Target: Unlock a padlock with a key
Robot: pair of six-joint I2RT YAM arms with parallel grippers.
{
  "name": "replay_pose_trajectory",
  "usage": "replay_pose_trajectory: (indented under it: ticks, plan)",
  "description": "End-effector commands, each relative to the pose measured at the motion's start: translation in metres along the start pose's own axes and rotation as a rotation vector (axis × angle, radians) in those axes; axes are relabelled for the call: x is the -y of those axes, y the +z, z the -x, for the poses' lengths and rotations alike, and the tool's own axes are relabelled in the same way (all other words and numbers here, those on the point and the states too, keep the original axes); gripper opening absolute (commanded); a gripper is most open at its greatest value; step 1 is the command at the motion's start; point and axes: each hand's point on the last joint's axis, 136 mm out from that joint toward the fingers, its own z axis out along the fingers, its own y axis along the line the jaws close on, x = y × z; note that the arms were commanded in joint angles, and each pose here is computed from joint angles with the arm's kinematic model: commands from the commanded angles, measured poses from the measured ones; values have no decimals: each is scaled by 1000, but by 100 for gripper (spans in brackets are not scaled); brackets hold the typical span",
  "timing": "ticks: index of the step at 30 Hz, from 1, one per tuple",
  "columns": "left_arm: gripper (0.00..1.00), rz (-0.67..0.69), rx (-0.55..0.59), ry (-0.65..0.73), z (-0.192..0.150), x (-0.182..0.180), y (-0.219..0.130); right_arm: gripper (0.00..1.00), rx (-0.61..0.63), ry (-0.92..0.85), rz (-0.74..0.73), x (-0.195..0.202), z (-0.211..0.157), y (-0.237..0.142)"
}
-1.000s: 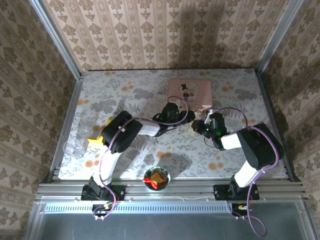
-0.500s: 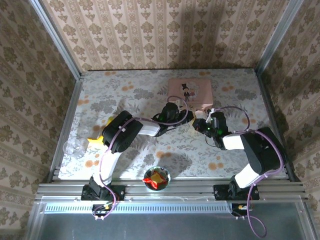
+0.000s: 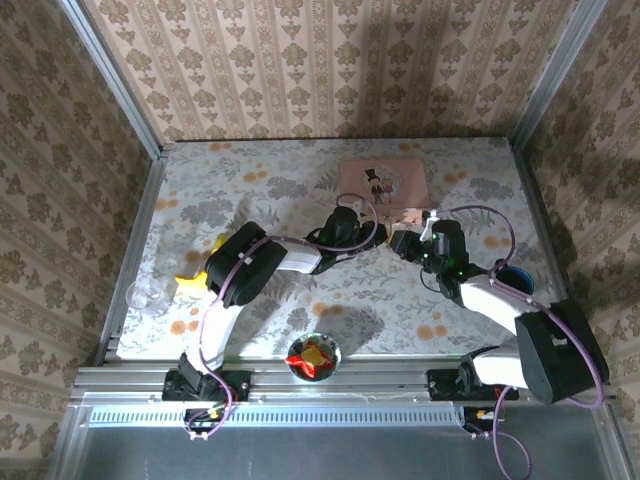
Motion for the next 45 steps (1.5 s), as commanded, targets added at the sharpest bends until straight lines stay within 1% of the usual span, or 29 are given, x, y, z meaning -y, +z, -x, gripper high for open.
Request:
replay_pose_trajectory:
  ticks: [1,4,9,13,19,25,28,29,35,40,45]
  plan:
    - [0,-8,4,-33,7,24,-12,27,-40,-59,-97,15,-10,-10]
    - [0,46,-26,-63,8,27,-18,22,-65,-123,-157,18,-12,-18]
    - [0,116,-45,-75,14,34,-33,21,-117,-252,-257,12,-15,-23]
    - [0,142,-49,-112,15,35,-39,21,-158,-302,-320,12,-18,-19]
    - [0,125,-84,-189,7,31,-29,21,-202,-362,-336,0,-25,-6]
    - [0,119,-87,-199,8,30,-27,21,-235,-438,-369,-7,-33,3]
    - [0,116,-89,-202,8,30,-26,22,-226,-487,-382,-14,-32,6]
    - [0,116,-90,-204,8,29,-26,22,-241,-502,-401,-10,-36,11]
    - [0,97,-105,-228,6,30,-23,26,-226,-570,-451,-8,-36,24]
    - [0,102,-103,-231,6,28,-24,31,-215,-597,-485,-1,-36,32]
    - [0,104,-107,-236,5,26,-24,32,-200,-618,-491,-1,-35,38]
